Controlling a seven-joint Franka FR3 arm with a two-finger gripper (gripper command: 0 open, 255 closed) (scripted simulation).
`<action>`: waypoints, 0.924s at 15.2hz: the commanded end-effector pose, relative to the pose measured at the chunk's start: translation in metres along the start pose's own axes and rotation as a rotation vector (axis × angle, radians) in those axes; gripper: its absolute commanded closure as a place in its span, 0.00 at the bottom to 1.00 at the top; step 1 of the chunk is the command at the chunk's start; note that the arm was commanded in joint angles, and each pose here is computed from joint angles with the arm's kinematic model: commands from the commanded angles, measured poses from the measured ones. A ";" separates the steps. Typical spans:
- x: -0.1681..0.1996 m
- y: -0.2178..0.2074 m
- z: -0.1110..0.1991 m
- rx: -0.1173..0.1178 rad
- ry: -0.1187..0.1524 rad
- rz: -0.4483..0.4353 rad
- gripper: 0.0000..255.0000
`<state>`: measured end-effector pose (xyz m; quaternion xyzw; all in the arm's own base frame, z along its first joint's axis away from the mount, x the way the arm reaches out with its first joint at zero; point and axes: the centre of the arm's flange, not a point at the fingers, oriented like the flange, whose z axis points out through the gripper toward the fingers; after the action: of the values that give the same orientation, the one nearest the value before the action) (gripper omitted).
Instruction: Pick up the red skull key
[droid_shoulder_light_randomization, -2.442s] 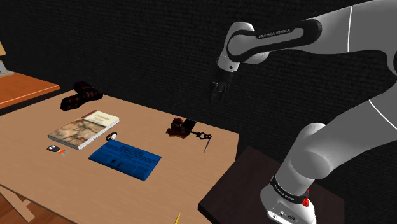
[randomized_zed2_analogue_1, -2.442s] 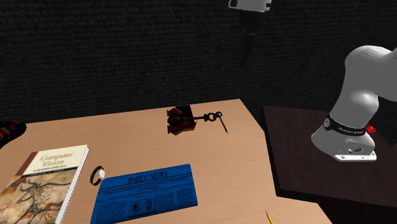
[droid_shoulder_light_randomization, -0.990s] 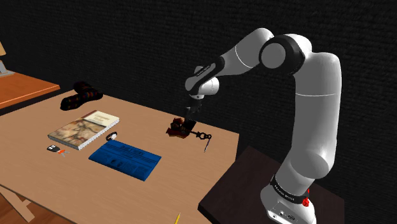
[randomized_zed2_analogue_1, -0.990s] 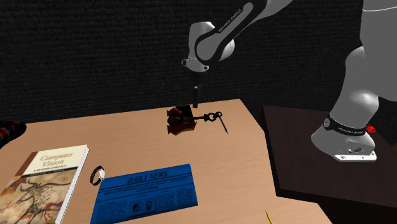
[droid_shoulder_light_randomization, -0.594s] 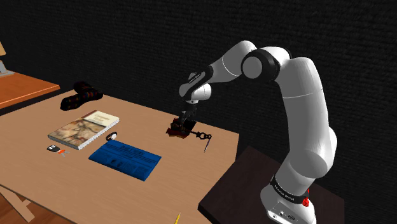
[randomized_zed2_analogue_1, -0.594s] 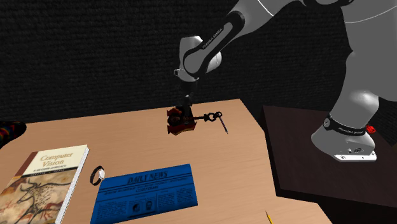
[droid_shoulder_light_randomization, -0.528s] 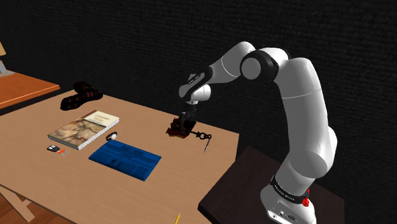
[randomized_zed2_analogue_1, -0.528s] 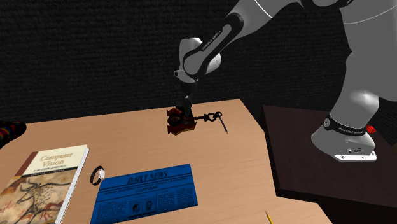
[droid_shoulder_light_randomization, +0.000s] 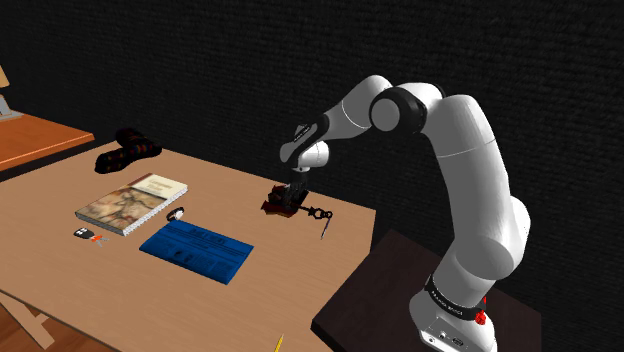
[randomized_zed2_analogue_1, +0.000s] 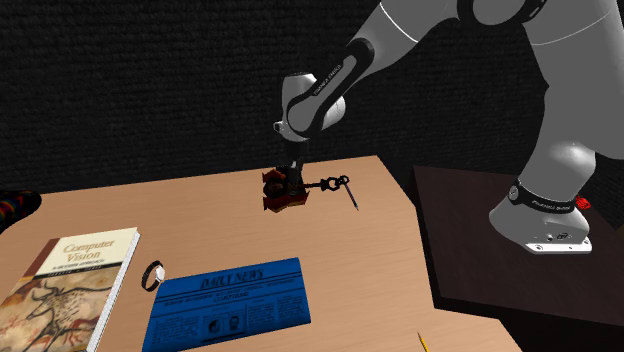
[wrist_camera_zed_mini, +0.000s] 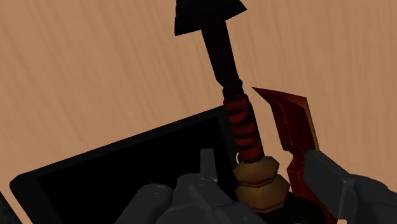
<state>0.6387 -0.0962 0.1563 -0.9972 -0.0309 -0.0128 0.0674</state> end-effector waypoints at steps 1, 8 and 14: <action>0.001 0.000 0.001 0.000 0.000 0.000 1.00; 0.001 0.000 0.001 0.000 0.000 0.000 1.00; 0.001 -0.004 -0.025 0.000 0.000 0.000 1.00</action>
<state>0.6385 -0.0952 0.1760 -0.9972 -0.0309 -0.0129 0.0674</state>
